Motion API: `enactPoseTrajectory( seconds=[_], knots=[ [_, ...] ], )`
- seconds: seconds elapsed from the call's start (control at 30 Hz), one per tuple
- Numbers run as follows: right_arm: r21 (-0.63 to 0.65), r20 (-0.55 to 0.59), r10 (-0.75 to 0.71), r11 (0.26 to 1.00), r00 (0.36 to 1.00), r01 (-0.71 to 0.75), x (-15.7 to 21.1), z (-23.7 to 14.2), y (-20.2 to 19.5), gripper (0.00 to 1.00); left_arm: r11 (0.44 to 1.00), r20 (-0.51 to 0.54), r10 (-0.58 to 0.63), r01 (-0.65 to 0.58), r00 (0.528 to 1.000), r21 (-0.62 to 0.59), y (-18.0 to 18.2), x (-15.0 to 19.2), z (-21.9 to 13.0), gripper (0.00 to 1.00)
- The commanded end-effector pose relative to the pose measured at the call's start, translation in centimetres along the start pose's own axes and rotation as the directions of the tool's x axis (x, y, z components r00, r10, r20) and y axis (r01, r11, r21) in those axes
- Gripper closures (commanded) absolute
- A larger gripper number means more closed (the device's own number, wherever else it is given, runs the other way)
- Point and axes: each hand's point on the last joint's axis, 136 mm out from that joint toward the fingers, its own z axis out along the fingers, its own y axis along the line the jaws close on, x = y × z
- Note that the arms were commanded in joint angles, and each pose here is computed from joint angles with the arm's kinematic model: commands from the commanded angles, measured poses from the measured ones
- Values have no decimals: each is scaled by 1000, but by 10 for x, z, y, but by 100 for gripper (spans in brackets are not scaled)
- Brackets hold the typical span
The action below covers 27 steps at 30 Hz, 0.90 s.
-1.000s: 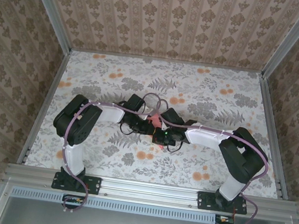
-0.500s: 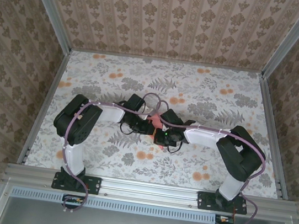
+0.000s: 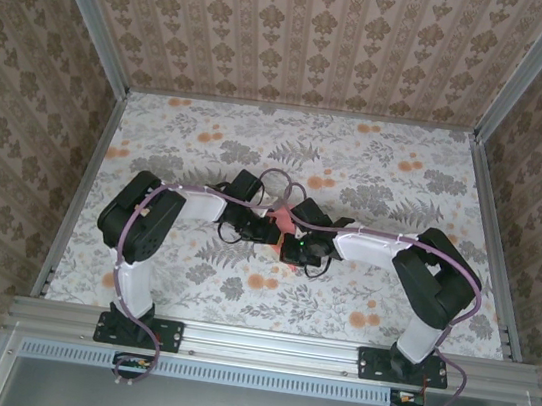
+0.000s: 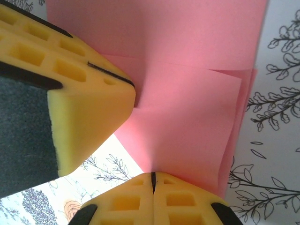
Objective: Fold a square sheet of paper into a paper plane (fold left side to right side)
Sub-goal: Third fold the triangle at the center of the table.
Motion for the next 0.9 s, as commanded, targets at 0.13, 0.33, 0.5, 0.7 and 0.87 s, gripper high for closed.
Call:
enactPoseTrajectory(
  seconds=[0.13, 0.33, 0.5, 0.7, 0.87],
  knots=[
    [135, -137, 62, 990, 989, -43, 50, -6, -44, 98, 993, -58, -44, 37, 997, -116, 32, 19, 10, 93],
    [153, -154, 84, 986, 984, -60, 66, -10, -57, 98, 992, -59, -44, 37, 997, -117, 32, 19, 10, 93],
    [154, -163, 94, 986, 982, -69, 72, -13, -60, 98, 992, -58, -44, 37, 997, -118, 31, 18, 10, 93],
    [142, -175, 87, 988, 981, -62, 75, -19, -56, 98, 992, -57, -43, 36, 997, -119, 31, 17, 9, 93],
    [124, -181, 76, 991, 981, -54, 74, -24, -52, 98, 993, -53, -41, 35, 998, -116, 30, 16, 9, 93]
  ],
)
